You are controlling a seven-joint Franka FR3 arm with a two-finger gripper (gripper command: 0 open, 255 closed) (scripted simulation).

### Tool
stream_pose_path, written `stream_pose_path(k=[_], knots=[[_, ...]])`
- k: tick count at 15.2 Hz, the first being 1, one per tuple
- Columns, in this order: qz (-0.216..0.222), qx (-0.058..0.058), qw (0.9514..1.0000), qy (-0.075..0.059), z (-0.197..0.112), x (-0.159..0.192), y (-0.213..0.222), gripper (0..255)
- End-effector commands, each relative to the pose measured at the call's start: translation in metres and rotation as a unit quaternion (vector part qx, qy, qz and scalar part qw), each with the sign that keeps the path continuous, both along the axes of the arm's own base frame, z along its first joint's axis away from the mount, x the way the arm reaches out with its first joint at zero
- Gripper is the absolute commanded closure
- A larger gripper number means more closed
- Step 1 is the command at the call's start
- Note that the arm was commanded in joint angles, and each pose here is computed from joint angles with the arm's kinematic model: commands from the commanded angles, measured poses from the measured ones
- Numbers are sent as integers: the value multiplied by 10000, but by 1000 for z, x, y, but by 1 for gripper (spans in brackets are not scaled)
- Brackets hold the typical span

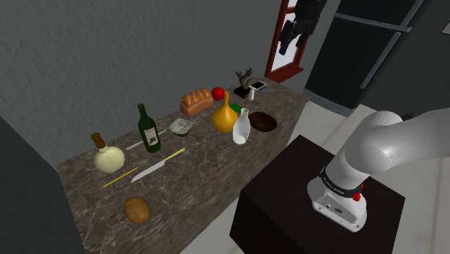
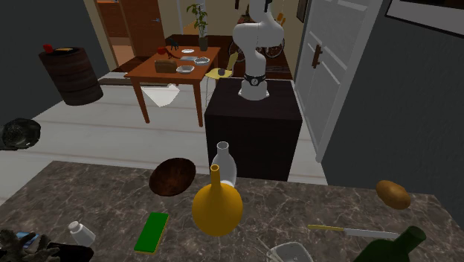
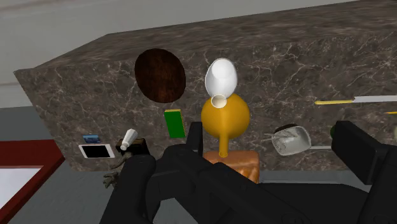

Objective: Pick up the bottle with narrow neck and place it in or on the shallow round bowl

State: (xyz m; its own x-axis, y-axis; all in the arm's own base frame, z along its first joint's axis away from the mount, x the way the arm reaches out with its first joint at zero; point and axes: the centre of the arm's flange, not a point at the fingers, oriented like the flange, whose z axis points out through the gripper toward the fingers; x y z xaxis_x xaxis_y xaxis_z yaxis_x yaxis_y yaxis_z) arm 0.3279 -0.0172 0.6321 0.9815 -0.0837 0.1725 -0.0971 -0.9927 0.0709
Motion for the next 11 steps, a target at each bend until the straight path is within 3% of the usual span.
stream_pose_path(k=[1, 11], knots=[[0, 0, 10000, 0, 0, 0, 0, 0], [32, 72, 10000, -46, -119, 50, -26, 0]])
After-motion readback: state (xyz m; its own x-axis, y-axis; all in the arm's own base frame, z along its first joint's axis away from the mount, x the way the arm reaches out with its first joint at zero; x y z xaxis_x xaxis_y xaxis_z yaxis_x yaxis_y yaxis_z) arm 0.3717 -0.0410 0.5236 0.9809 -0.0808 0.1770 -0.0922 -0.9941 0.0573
